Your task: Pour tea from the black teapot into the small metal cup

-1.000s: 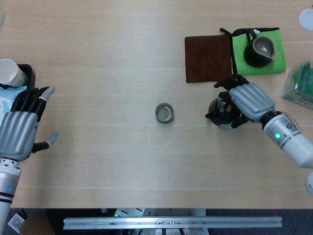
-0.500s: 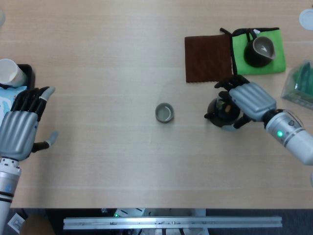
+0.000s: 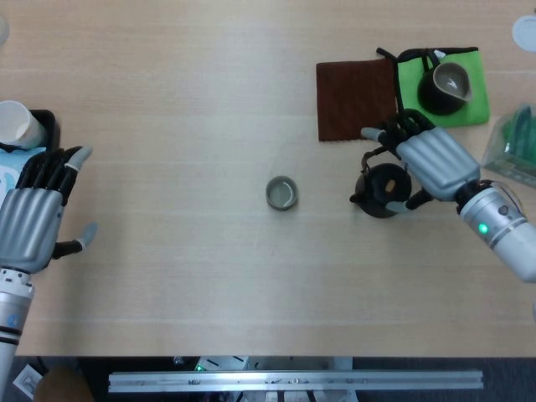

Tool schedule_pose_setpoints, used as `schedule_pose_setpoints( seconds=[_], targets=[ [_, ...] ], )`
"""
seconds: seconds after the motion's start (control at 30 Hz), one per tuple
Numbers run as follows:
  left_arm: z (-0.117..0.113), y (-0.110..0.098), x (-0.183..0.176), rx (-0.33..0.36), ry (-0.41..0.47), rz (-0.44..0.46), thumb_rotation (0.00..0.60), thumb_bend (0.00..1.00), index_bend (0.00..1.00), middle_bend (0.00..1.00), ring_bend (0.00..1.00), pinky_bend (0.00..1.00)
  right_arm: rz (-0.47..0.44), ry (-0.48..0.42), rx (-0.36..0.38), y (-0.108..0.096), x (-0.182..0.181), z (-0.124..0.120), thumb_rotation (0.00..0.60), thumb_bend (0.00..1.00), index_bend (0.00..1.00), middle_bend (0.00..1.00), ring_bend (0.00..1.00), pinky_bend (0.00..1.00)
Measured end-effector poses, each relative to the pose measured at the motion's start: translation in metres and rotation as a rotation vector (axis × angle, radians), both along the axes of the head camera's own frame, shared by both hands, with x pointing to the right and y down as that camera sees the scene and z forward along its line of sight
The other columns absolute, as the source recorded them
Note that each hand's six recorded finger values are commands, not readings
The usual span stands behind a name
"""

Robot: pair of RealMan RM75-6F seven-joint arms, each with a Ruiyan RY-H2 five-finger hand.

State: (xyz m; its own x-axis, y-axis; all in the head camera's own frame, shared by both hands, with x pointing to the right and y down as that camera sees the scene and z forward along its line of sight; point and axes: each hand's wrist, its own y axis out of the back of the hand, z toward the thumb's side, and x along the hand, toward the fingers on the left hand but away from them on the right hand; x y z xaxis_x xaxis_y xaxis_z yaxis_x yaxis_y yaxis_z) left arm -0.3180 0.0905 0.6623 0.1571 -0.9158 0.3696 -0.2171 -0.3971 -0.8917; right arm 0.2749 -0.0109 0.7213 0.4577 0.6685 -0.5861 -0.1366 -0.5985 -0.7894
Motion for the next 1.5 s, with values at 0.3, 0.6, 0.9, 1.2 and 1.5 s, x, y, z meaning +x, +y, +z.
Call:
schedule_pose_setpoints(
  seconds=[0.3, 0.6, 0.9, 1.2, 1.5],
  targets=[
    [-0.006, -0.005, -0.006, 0.042, -0.018, -0.001, 0.6, 0.27, 0.03, 0.1, 0.08, 0.09, 0.104, -0.01, 0.117, -0.004, 0.031, -0.026, 0.6, 0.0, 0.05, 0.07, 0.0, 0.0],
    [-0.015, -0.012, -0.017, 0.127, -0.049, -0.007, 0.6, 0.27, 0.04, 0.11, 0.08, 0.09, 0.233, 0.041, 0.27, 0.001, 0.092, -0.064, 0.6, 0.0, 0.05, 0.08, 0.0, 0.0],
    [-0.026, -0.019, -0.033, 0.195, -0.066, -0.057, 0.6, 0.27, 0.05, 0.11, 0.08, 0.09, 0.387, 0.067, 0.418, 0.023, 0.154, -0.098, 0.6, 0.0, 0.05, 0.1, 0.0, 0.0],
    [-0.035, -0.014, -0.039, 0.23, -0.092, -0.071, 0.6, 0.27, 0.05, 0.12, 0.08, 0.09, 0.483, 0.095, 0.459, 0.051, 0.194, -0.119, 0.6, 0.0, 0.05, 0.1, 0.0, 0.0],
    [-0.038, -0.007, -0.046, 0.228, -0.129, -0.086, 0.6, 0.27, 0.05, 0.12, 0.08, 0.09, 0.526, 0.098, 0.459, 0.071, 0.21, -0.128, 0.6, 0.0, 0.05, 0.1, 0.0, 0.0]
  ],
)
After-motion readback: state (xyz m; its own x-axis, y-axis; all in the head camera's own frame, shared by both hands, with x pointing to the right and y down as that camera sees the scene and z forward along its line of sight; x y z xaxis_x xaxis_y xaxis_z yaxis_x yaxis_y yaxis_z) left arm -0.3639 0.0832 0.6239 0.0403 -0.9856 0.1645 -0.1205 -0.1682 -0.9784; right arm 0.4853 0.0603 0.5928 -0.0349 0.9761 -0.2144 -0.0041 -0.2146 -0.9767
